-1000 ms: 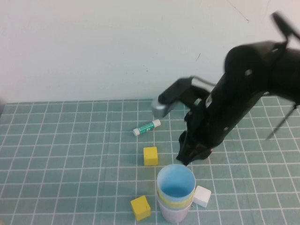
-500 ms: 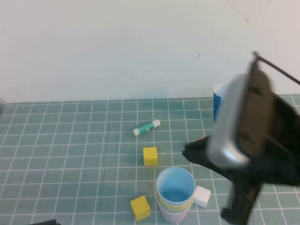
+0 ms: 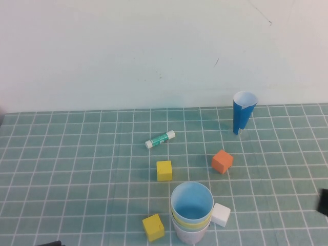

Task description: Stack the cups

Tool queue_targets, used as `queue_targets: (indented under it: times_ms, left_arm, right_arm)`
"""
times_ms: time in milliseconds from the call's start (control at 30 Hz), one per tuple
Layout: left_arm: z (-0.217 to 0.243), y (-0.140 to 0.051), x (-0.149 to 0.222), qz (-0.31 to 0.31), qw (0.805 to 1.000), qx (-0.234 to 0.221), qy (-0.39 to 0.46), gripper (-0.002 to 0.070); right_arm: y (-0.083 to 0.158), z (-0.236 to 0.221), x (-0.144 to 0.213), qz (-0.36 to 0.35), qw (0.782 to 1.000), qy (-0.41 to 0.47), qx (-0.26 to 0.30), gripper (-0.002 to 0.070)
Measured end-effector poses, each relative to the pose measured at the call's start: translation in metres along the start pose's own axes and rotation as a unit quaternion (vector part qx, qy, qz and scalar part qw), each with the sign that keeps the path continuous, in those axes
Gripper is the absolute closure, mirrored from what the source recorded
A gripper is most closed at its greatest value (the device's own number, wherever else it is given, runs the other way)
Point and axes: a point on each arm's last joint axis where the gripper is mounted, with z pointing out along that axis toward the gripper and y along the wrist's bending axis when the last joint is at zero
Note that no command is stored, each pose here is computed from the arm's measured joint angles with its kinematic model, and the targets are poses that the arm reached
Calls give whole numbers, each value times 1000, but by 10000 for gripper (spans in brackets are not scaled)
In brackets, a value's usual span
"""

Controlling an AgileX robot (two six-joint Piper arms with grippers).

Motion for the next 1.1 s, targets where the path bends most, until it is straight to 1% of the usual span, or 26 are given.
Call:
queue_targets:
  times_ms: [167,367,533,667,733,833,900,967,1100]
  left_arm:
    - [0,0,0,0,1000,0,1,677]
    - [0,0,0,0,1000,0,1,677]
    - [0,0,0,0,1000,0,1,677]
    - [0,0,0,-1,1000,0,1,677]
    - [0,0,0,-1,1000,0,1,677]
    - [0,0,0,-1,1000,0,1,677]
    - [0,0,0,-1,1000,0,1,677]
    - [0,0,0,-1,1000,0,1,677]
    - [0,0,0,-1,1000,0,1,677]
  right_arm:
    - [5,-34,7,-5,999,-52,16,678]
    - [12,-49,19,-8,998,-58,11,678]
    - [18,-49,29,-12,1000,-10,-22,678]
    - [26,-50,47,0,995,76,-66,678]
    - [28,-51,55,12,990,117,-73,678]
    - [26,-51,59,21,988,141,-60,678]
    - [22,-51,59,5,989,141,-41,678]
    - [18,-50,58,-17,991,135,-19,678]
    - [12,-49,53,-34,994,105,10,678]
